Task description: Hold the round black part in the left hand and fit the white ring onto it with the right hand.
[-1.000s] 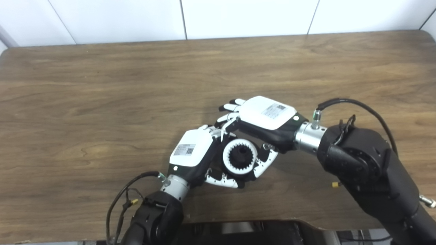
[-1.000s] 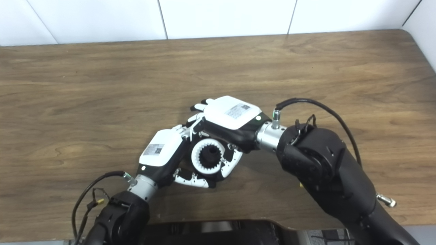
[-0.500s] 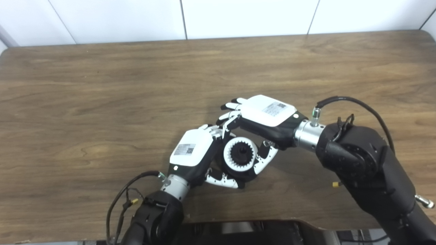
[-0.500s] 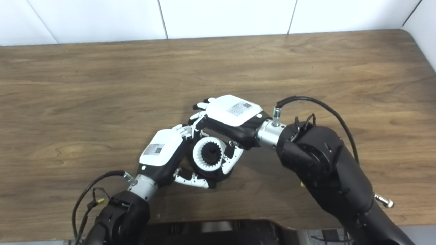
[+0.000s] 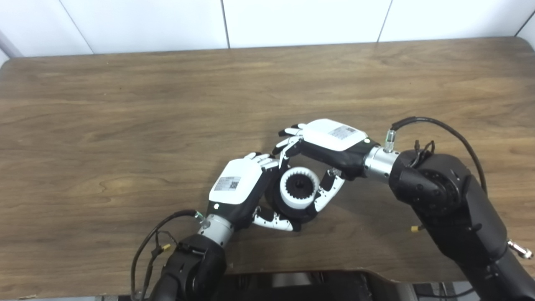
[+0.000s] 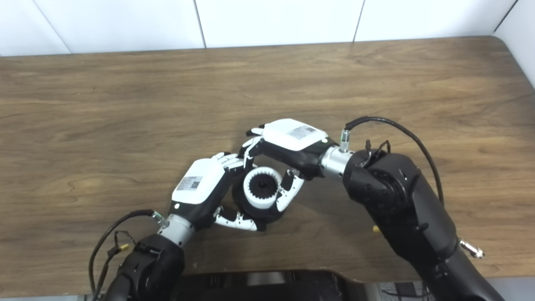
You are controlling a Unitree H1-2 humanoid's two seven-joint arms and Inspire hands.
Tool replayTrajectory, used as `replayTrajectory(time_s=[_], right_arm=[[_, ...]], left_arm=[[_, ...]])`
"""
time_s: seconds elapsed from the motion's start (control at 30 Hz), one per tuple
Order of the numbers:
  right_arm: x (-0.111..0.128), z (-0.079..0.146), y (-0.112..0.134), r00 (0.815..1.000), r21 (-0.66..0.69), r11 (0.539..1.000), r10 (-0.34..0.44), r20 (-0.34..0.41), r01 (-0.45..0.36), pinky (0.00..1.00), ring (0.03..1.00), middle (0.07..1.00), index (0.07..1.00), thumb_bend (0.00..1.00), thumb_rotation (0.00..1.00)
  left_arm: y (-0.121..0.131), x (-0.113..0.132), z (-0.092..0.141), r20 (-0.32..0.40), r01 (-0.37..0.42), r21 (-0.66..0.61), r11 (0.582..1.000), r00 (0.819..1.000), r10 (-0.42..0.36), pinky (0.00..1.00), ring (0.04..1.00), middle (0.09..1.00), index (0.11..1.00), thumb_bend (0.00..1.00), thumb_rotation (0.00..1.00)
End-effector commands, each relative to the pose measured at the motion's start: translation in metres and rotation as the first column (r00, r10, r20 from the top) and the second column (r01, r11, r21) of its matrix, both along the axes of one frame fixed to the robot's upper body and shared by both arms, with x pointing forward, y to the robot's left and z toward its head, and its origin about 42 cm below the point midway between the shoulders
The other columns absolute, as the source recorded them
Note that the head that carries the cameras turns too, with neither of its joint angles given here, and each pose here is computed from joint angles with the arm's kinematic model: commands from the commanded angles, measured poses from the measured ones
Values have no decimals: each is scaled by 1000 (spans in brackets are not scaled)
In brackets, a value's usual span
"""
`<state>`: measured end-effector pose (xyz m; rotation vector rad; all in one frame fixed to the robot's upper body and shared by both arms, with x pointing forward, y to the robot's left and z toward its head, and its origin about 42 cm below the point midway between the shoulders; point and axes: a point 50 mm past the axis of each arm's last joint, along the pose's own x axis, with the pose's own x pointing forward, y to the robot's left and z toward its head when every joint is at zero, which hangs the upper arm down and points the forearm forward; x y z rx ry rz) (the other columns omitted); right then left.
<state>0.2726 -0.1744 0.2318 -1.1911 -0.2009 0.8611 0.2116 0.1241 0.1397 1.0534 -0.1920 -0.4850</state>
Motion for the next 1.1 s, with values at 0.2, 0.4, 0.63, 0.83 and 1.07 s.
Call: replayTrajectory(time_s=[0.2,0.4,0.63,0.83,1.07], right_arm=[[7,-3,-10,998,41,997,-62,29,61,1000,964,845,484,525,137],[3,-2,-9,997,33,998,-55,53,53,1000,963,849,549,742,179],[2,8,-8,996,32,998,-59,66,57,1000,970,894,757,1000,359],[5,29,-6,994,43,997,-73,78,69,965,971,907,774,1000,373],[9,53,-9,991,87,992,-95,98,87,917,957,901,746,1000,352]], left_arm=[[2,-1,6,22,7,11,1000,1000,-7,921,863,785,487,519,67],[3,0,6,22,8,16,1000,1000,-8,912,857,783,487,519,67],[3,0,5,12,7,17,1000,1000,-7,925,864,783,487,519,66],[6,1,1,0,0,34,999,1000,0,919,859,783,487,520,65],[9,4,-3,-20,-12,60,998,1000,13,922,860,784,487,520,67]])
